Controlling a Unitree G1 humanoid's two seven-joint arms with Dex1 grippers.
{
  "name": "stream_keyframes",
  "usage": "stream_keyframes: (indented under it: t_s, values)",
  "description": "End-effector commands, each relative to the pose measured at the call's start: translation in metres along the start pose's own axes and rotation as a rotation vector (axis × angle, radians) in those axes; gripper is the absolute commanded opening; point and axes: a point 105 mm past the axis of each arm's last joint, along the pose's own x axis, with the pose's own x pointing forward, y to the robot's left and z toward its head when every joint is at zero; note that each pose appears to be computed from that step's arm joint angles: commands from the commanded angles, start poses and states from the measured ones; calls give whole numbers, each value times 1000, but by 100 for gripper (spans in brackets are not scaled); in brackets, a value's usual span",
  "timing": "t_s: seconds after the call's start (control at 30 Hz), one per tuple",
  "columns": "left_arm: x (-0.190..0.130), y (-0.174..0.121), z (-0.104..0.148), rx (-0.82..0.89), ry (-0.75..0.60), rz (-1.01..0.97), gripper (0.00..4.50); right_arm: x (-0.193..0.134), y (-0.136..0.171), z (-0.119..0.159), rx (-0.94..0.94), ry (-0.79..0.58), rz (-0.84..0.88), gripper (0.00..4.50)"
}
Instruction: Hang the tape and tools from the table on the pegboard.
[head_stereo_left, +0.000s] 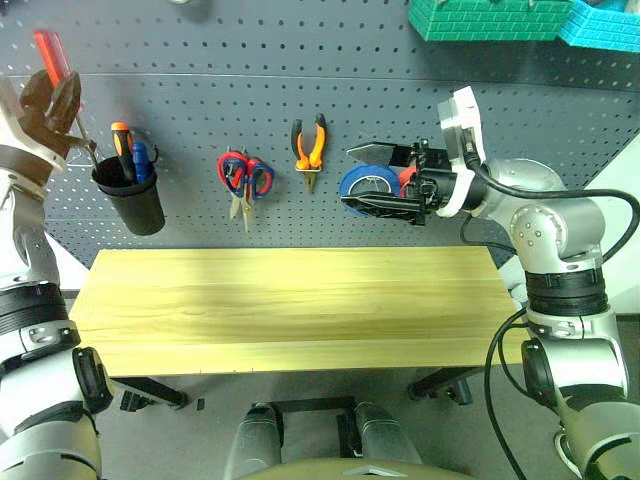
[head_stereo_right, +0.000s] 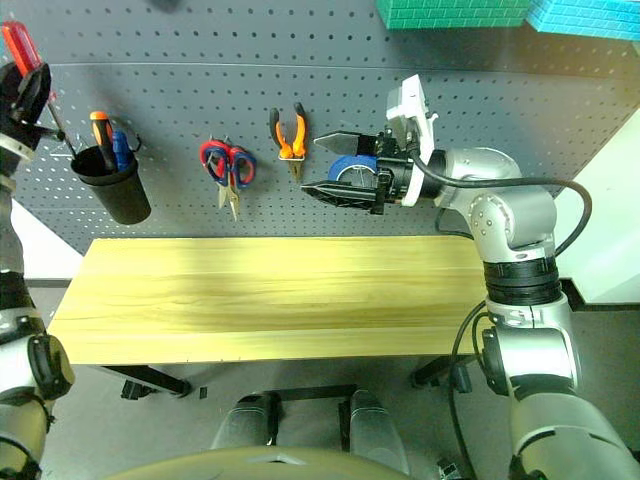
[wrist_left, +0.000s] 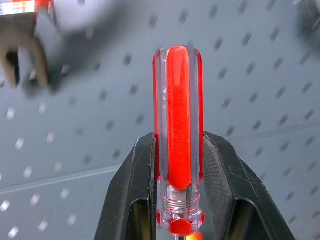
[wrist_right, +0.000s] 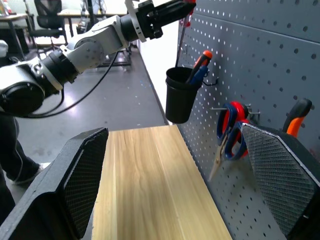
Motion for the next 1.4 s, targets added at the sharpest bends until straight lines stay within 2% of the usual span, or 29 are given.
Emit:
stream_keyframes:
  t_s: [0.03, 0.1, 0.27, 0.37, 0.47, 0.6, 0.83, 0.93, 1.03, 1.17, 1.4]
  values:
    - [7, -2, 3, 2, -37, -7, 91, -3, 3, 10, -48, -7, -3, 450]
    - [9, -7, -7, -23, -23, -26, 91, -3, 3, 9, -50, -1, -5, 450]
    - [8, -10, -20, -59, -1, -24, 253, -5, 4, 8, -51, 3, -14, 450]
    - [6, -13, -21, -56, 1, -35, 359, -6, 4, 7, -48, 7, -23, 450]
    - [2, -19, -14, -40, -27, -61, 445, -9, 3, 6, -43, 7, -41, 450]
    - [-17, -29, -8, -85, -39, -149, 445, -16, 4, 2, -14, 13, -57, 450]
    - [-88, -54, -31, -139, 132, -381, 445, -29, 17, -29, 77, 83, -65, 450]
    - [-110, -73, -30, -147, 86, -532, 445, -32, 25, -40, 98, 97, -68, 450]
    - [-134, -103, -51, -170, 199, -722, 445, -36, 24, -60, 112, 103, -116, 450]
    - [-141, -118, -68, -163, 185, -809, 445, -41, 26, -84, 121, 109, -152, 450]
    - [-150, -126, -93, -208, 204, -932, 445, -50, 27, -114, 138, 162, -160, 450]
